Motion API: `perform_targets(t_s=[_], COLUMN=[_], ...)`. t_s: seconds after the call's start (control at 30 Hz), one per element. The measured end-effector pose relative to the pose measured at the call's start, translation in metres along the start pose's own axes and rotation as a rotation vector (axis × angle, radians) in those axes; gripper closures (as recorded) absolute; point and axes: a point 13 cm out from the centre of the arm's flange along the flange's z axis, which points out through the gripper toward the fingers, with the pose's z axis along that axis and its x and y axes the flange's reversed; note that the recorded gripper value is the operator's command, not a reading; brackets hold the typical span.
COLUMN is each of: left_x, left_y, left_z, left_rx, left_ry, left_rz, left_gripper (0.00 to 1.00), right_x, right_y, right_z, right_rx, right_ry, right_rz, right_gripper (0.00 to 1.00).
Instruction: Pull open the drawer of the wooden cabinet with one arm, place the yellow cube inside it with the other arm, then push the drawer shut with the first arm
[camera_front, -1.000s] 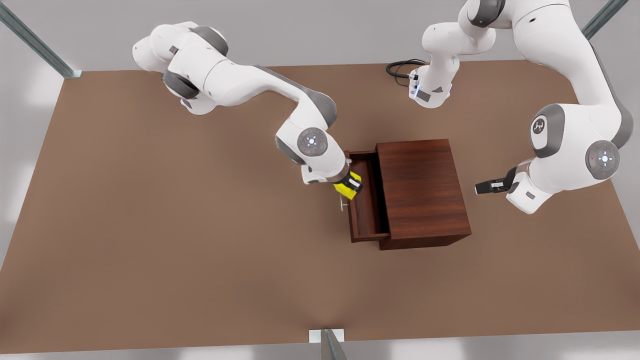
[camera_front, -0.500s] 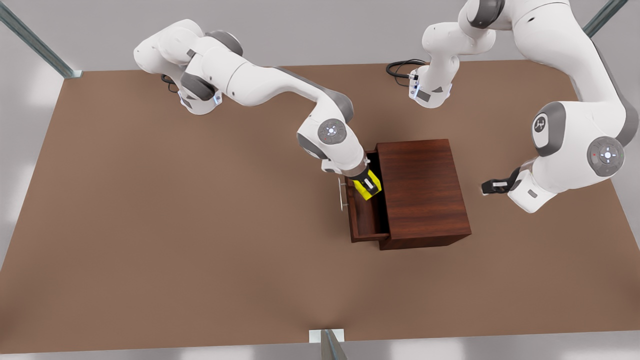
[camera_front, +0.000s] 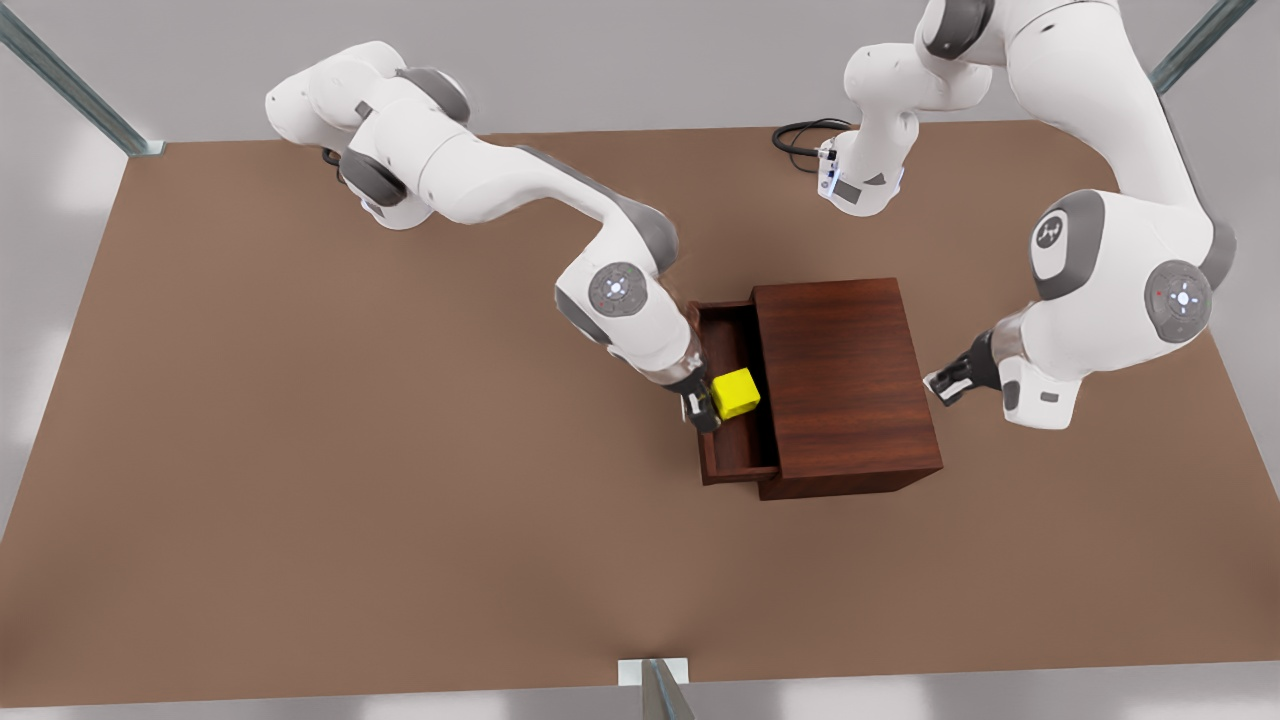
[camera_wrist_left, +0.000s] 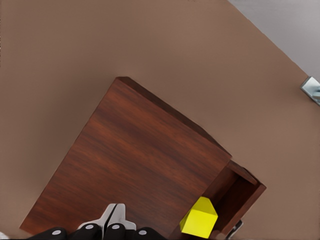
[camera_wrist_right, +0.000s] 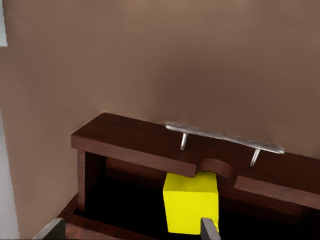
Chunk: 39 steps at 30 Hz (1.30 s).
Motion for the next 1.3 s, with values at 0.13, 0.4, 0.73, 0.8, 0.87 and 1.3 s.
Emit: perform_targets(t_s=[0.13, 0.4, 0.73, 0.8, 0.87, 1.3], left_x=[0.05, 0.198, 0.236, 0.228, 0.221, 0.159], left_y=[-0.047, -0.162, -0.234, -0.24, -0.244, -0.228], left_z=[0.011, 0.115, 0.25, 0.267, 0.279, 0.298], left_rx=[0.0, -0.096, 0.014, 0.039, 0.062, 0.104], left_ry=[-0.009, -0.147, -0.235, -0.244, -0.25, -0.298], left_rz=[-0.087, -0.189, -0.554, -0.625, -0.69, -0.978], left_gripper=[1.0, 1.0, 1.0, 1.0, 1.0, 1.0], right_x=[-0.214, -0.521, -0.552, -0.551, -0.552, -0.549], right_y=[0.088, -0.066, -0.098, -0.099, -0.099, -0.102], right_z=[-0.145, -0.243, -0.262, -0.262, -0.262, -0.26], right_rx=[-0.003, 0.376, 0.501, 0.517, 0.529, 0.572], right_ry=[-0.06, -0.355, -0.234, -0.209, -0.188, -0.091], right_rz=[0.217, 0.108, -0.379, -0.459, -0.527, -0.837], right_gripper=[0.0, 0.0, 0.0, 0.0, 0.0, 0.0])
